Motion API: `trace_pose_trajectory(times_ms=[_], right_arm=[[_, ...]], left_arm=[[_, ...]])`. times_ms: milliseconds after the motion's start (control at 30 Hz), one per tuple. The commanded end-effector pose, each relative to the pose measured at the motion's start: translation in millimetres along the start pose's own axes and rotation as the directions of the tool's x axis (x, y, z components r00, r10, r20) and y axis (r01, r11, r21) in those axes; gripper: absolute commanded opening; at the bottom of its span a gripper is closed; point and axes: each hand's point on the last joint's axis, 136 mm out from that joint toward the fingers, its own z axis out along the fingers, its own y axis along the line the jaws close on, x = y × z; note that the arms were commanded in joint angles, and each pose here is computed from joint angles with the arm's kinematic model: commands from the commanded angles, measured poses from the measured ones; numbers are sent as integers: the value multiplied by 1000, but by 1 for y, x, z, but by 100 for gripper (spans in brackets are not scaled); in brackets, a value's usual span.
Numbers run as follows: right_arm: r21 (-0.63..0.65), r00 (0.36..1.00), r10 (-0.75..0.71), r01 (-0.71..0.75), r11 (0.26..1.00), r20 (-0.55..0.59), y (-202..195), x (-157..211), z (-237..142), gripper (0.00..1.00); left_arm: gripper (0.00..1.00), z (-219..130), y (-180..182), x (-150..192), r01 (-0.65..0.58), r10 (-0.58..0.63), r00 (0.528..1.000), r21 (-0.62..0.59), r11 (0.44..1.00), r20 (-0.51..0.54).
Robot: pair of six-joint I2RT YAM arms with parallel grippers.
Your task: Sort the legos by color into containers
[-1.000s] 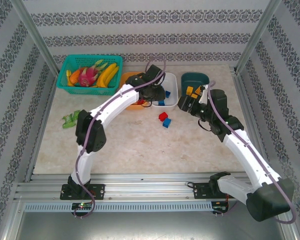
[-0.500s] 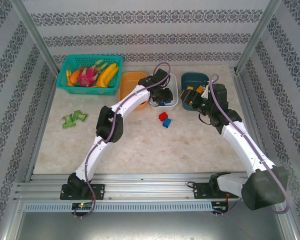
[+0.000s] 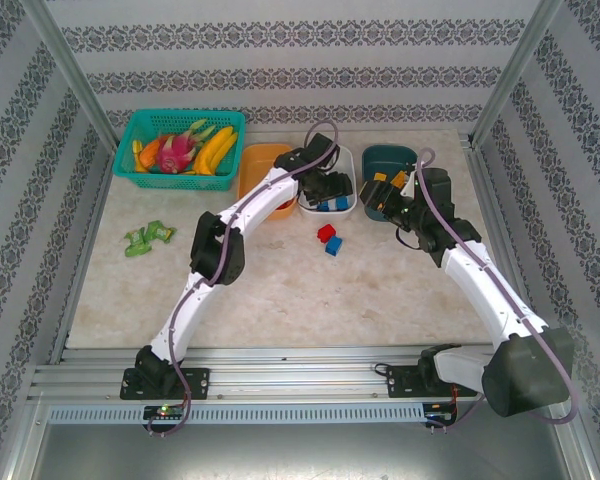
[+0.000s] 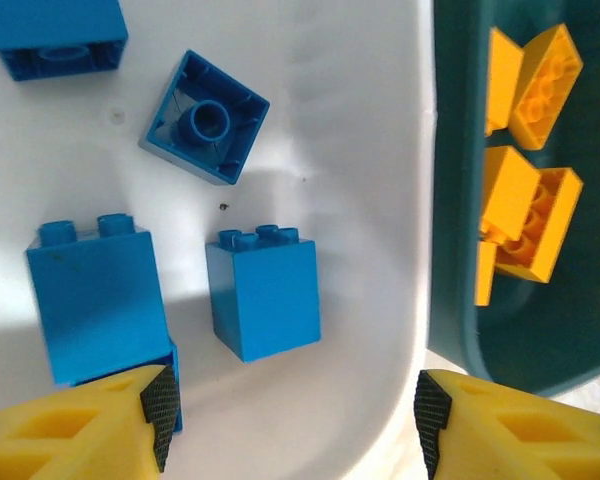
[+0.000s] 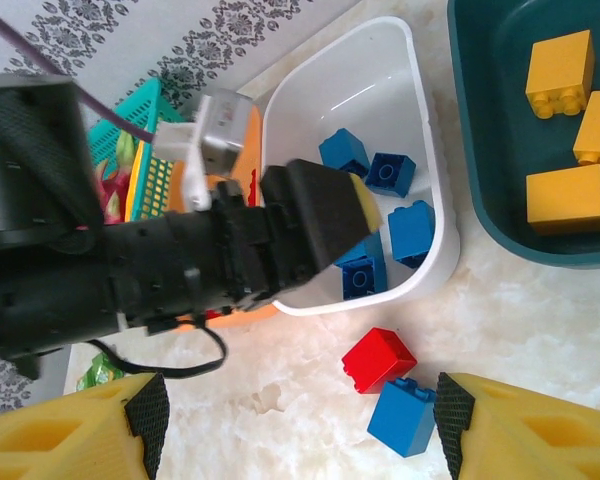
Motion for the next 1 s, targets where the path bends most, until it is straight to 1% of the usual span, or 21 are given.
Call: trace_pose_trajectory(times_ms=[0,67,100,167,267,333,367,433,533,633,700,733,767,833,967], right_arm=[[-5,1000,-23,23,1000,-6,-1,2,-9,73],[4,999,-30,30,1000,-15,-4,8,-13,73],[9,999,-32,32,999,-20,-7,13,-15,73],[1,999,-38,38,999,-31,-10,22,-19,73],[-46,998,-50,48,998,-43,-11,40,-23,73],[-98,997,-67,62,993,-48,-12,54,-24,74],[-118,997,-67,61,991,-46,-15,61,-23,76],[-133,998,-50,43,990,-50,-22,72,-23,78],[-125,997,-28,19,992,-73,-32,85,-21,78],[-119,997,-15,5,993,-79,-34,88,-23,78],[-120,997,-17,8,993,-71,-33,87,-26,78],[-118,997,-21,12,993,-69,-33,87,-28,78],[-118,997,-23,15,993,-70,-32,87,-29,78],[-116,996,-32,23,993,-78,-32,87,-31,78],[-113,996,-33,24,993,-84,-33,87,-33,78]], left_arm=[[68,-69,-8,-6,72,-69,995,-38,997,75],[70,-82,0,6,107,-100,991,-69,992,90],[73,-86,7,16,138,-130,987,-85,987,91],[75,-86,16,36,194,-188,980,-84,977,71],[76,-79,32,66,273,-270,962,-97,957,41],[77,-69,36,78,302,-300,953,-87,949,34],[77,-62,37,84,313,-312,950,-87,946,28],[77,-50,37,91,314,-314,949,-90,945,19],[78,-33,40,99,263,-264,964,-145,954,10],[80,-17,45,106,232,-237,971,-205,951,0],[81,-9,45,105,244,-247,969,-208,947,11],[83,-7,44,102,245,-246,969,-208,947,23],[83,-6,44,100,247,-245,969,-214,945,34],[84,-2,42,96,247,-242,969,-213,946,47],[82,5,43,95,254,-250,967,-254,933,51]])
